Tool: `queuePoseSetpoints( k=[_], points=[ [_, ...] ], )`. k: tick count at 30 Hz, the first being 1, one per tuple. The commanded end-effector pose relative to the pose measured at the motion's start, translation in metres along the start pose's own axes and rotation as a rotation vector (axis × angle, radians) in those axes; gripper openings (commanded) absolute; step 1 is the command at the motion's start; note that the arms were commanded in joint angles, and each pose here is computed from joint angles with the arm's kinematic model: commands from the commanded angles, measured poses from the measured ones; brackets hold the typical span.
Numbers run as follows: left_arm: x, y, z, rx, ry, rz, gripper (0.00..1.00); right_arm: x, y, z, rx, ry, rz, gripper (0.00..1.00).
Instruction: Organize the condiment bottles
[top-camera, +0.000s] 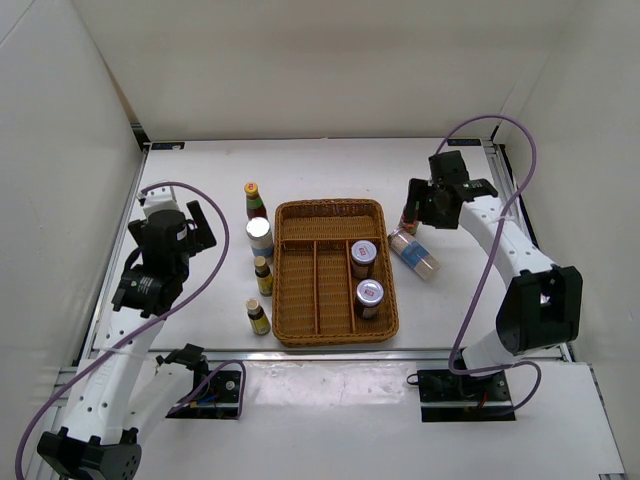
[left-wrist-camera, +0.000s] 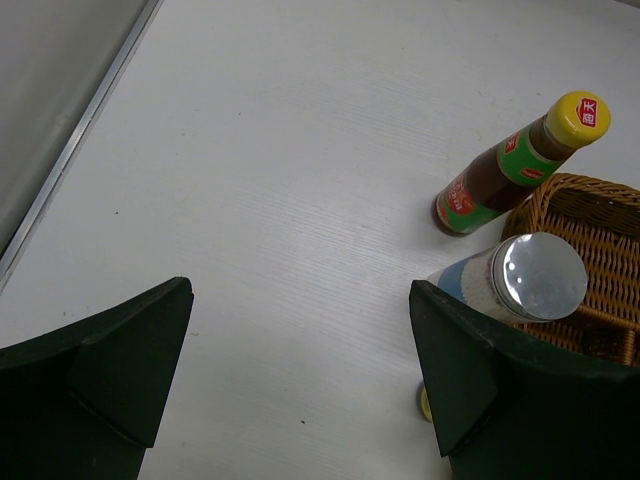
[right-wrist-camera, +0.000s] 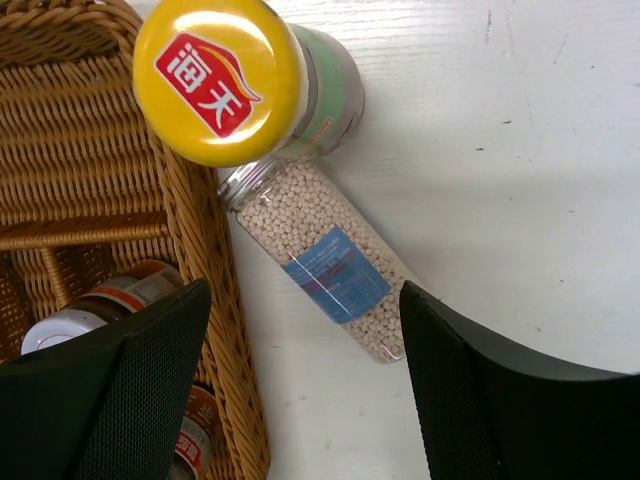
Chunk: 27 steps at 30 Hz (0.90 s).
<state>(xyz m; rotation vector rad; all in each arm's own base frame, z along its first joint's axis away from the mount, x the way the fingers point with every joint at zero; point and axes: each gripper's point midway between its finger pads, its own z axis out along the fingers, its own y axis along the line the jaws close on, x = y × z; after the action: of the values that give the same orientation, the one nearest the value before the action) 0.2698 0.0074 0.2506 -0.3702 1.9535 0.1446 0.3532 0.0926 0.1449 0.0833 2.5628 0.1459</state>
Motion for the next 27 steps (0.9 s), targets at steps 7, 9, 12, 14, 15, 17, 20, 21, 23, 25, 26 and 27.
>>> queuePoseSetpoints(
  k=[7, 9, 12, 14, 15, 17, 20, 21, 23, 25, 26, 27],
  points=[
    [0.004, -0.002, 0.006, -0.008, 0.016, 0.018, 1.0, -0.027, 0.02, -0.05, -0.001, -0.192, -0.022, 0.96],
    [0.004, -0.002, 0.006, -0.008, 0.016, 0.018, 1.0, -0.029, 0.023, -0.061, 0.005, -0.228, -0.048, 0.99],
    [0.004, -0.002, 0.006, -0.008, 0.016, 0.018, 1.0, -0.04, 0.028, -0.087, 0.015, -0.35, -0.081, 0.99],
    [0.005, -0.003, 0.006, 0.0, 0.019, 0.018, 1.0, -0.046, 0.029, -0.094, -0.007, -0.408, -0.067, 0.99],
    [0.005, -0.003, 0.006, 0.001, 0.019, 0.018, 1.0, -0.046, 0.029, -0.094, -0.007, -0.408, -0.067, 0.99],
    [0.005, -0.003, 0.006, 0.001, 0.019, 0.018, 1.0, -0.039, 0.024, -0.086, 0.018, -0.356, -0.064, 0.99],
    [0.005, -0.005, 0.006, 0.009, 0.022, 0.017, 1.0, -0.029, 0.019, -0.073, 0.069, -0.265, -0.076, 0.99],
    [0.005, -0.005, 0.006, 0.009, 0.022, 0.017, 1.0, -0.033, 0.016, -0.073, 0.09, -0.274, -0.073, 0.99],
    [0.003, -0.004, 0.004, 0.012, 0.014, 0.013, 1.0, -0.039, 0.018, -0.071, 0.093, -0.294, -0.067, 0.99],
    [0.003, -0.004, 0.004, 0.012, 0.014, 0.013, 1.0, -0.045, 0.018, -0.063, 0.107, -0.305, -0.101, 0.99],
    [0.003, -0.004, 0.004, 0.012, 0.014, 0.013, 1.0, -0.056, 0.022, -0.065, 0.1, -0.329, -0.104, 0.99],
    [0.002, -0.004, 0.002, 0.014, 0.007, 0.009, 1.0, -0.059, 0.021, -0.059, 0.119, -0.319, -0.116, 0.99]
  ],
)
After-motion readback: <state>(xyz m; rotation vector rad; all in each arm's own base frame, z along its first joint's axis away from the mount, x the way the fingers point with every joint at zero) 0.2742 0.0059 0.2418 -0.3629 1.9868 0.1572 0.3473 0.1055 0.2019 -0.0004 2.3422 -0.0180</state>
